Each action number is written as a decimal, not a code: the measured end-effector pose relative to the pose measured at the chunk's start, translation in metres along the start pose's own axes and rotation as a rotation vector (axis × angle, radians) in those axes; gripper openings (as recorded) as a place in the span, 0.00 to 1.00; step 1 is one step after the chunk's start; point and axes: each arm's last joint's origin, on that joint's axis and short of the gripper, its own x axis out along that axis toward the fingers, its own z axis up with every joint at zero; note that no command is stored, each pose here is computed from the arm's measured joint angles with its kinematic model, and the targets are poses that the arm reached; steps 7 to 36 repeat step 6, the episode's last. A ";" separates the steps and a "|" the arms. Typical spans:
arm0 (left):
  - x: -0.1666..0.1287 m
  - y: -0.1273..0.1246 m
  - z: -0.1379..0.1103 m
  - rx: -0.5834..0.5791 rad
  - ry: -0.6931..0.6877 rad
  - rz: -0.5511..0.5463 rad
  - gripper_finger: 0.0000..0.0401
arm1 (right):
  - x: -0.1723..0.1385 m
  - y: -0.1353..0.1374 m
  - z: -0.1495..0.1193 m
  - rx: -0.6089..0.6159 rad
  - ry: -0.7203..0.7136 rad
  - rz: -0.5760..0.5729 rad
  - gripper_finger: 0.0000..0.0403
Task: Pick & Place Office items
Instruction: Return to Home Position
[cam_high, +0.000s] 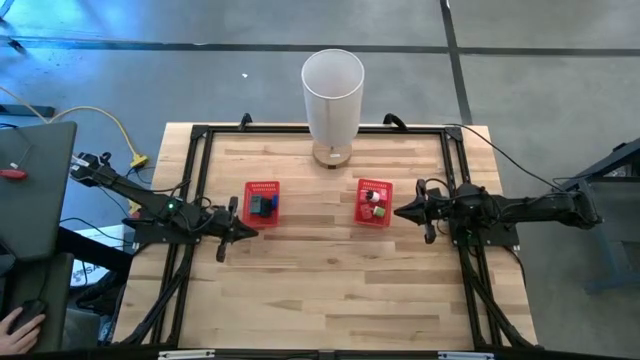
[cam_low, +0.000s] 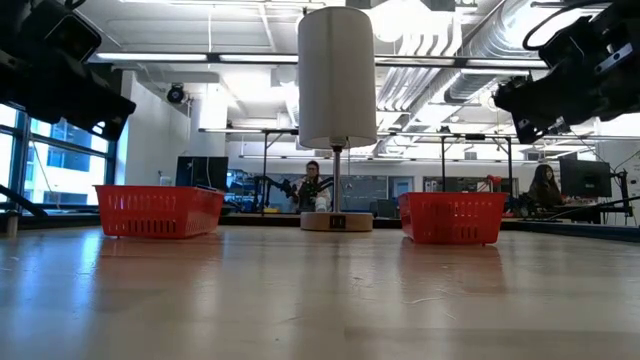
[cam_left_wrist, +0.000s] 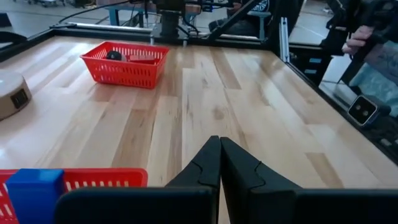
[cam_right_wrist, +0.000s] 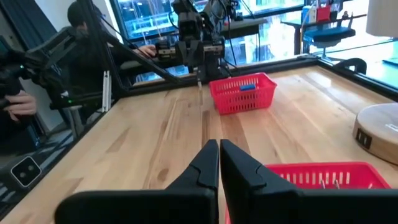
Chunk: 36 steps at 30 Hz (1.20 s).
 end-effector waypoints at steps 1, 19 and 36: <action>0.000 0.000 0.000 0.010 0.001 0.000 0.00 | 0.000 0.000 0.000 0.001 0.003 0.000 0.01; 0.000 0.000 0.000 0.019 0.002 0.000 0.00 | 0.000 0.000 -0.002 0.003 0.020 -0.003 0.01; 0.000 0.000 0.000 0.019 0.002 0.000 0.00 | 0.000 0.000 -0.002 0.003 0.020 -0.003 0.01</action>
